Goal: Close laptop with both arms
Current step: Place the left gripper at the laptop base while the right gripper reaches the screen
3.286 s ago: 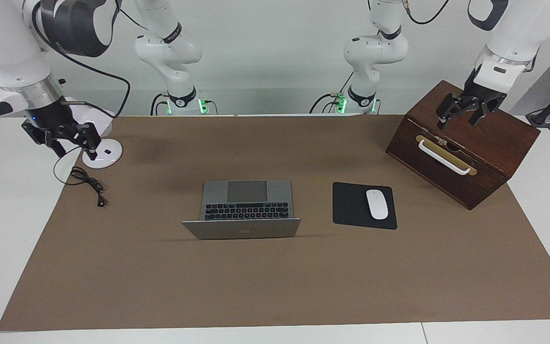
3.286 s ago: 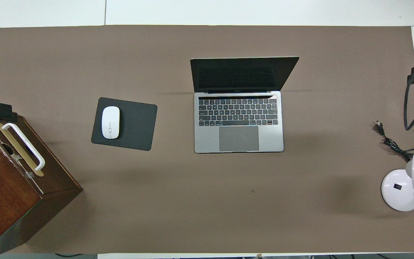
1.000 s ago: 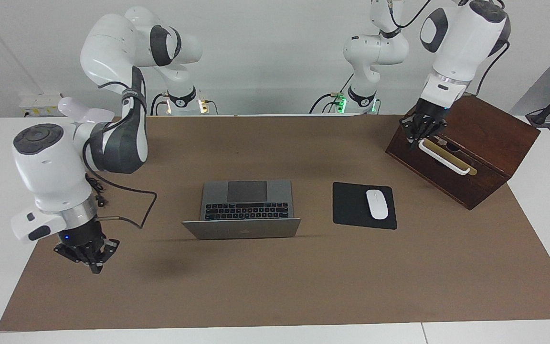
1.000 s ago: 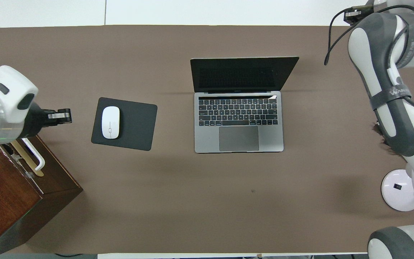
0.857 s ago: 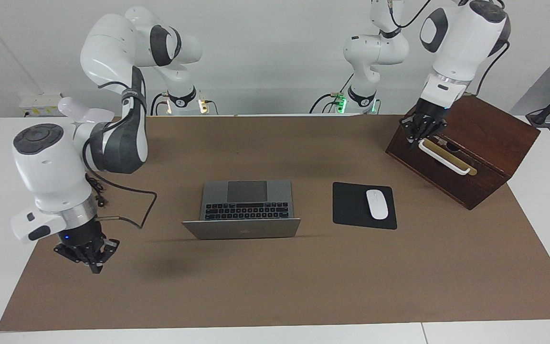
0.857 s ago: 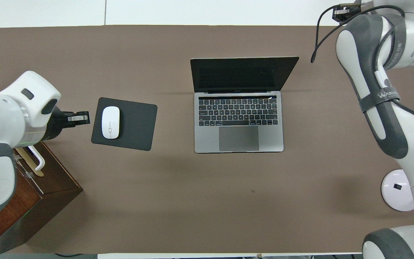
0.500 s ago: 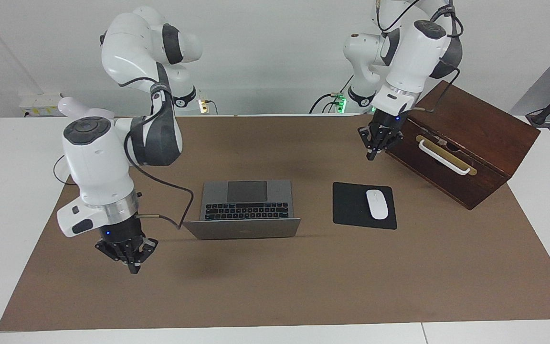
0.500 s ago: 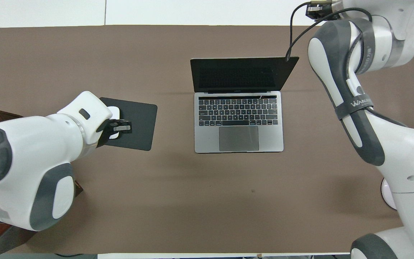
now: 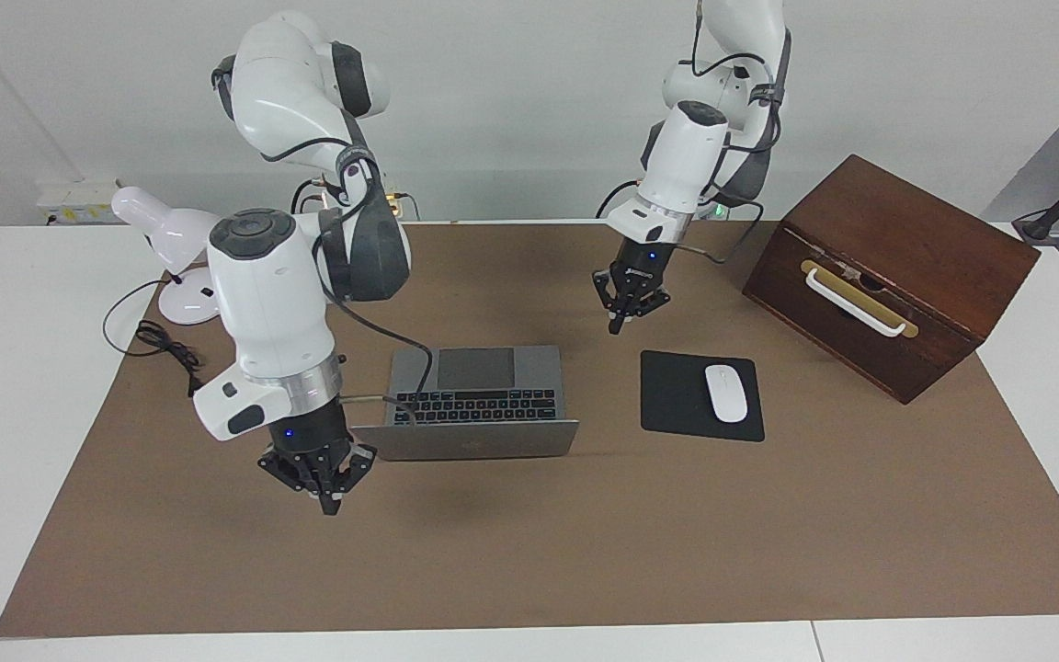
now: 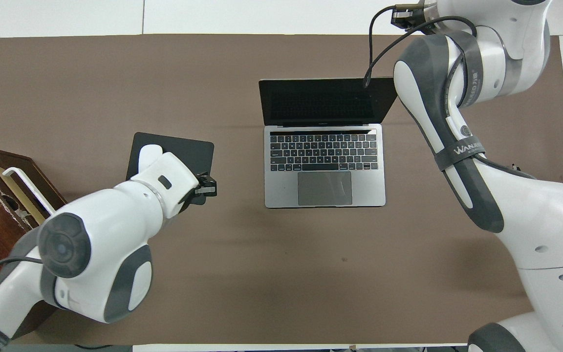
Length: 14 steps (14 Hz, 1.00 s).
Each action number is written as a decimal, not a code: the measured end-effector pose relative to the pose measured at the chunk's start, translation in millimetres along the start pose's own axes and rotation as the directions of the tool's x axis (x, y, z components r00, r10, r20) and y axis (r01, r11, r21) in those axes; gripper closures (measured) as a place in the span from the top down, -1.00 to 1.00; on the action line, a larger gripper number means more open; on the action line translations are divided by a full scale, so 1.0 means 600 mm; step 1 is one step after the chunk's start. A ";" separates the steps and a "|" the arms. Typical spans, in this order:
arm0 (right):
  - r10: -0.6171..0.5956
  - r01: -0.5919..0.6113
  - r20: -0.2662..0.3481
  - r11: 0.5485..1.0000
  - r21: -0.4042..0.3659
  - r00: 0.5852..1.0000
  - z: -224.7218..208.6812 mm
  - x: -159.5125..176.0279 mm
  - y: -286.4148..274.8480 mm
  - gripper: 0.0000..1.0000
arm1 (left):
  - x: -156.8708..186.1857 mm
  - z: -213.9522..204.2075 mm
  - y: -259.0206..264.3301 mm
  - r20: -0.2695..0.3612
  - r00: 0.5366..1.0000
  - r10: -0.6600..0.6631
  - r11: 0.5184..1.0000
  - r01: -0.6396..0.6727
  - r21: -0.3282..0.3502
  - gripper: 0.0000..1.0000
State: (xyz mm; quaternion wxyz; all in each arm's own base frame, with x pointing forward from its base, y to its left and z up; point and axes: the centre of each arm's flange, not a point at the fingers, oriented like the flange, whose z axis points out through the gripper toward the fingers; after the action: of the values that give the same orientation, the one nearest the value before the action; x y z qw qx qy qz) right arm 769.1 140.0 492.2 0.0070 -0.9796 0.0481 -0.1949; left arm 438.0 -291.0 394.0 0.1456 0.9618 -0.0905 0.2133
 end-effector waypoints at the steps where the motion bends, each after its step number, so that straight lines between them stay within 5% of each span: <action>1: -0.001 0.001 -0.001 1.000 0.001 1.000 -0.002 0.000 -0.001 -0.98 | -0.011 0.015 0.012 -0.021 1.000 0.006 1.000 -0.006 -0.012 -0.98; 7: -0.009 0.009 -0.003 1.000 0.004 1.000 -0.005 -0.001 -0.006 -0.98 | -0.058 0.058 0.067 -0.096 0.993 0.064 0.996 -0.070 -0.063 -0.98; 14: -0.087 0.087 -0.003 0.996 0.029 0.996 -0.013 -0.025 -0.087 -0.98 | -0.141 0.190 0.057 -0.202 0.975 0.091 0.991 -0.108 -0.074 -0.98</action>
State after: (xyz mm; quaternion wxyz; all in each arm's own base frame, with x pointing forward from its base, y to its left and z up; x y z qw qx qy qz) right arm 756.8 193.4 495.5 0.0126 -0.9804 0.0024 -0.1967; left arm 398.0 -349.9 266.5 0.1838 0.9230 -0.1325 0.3110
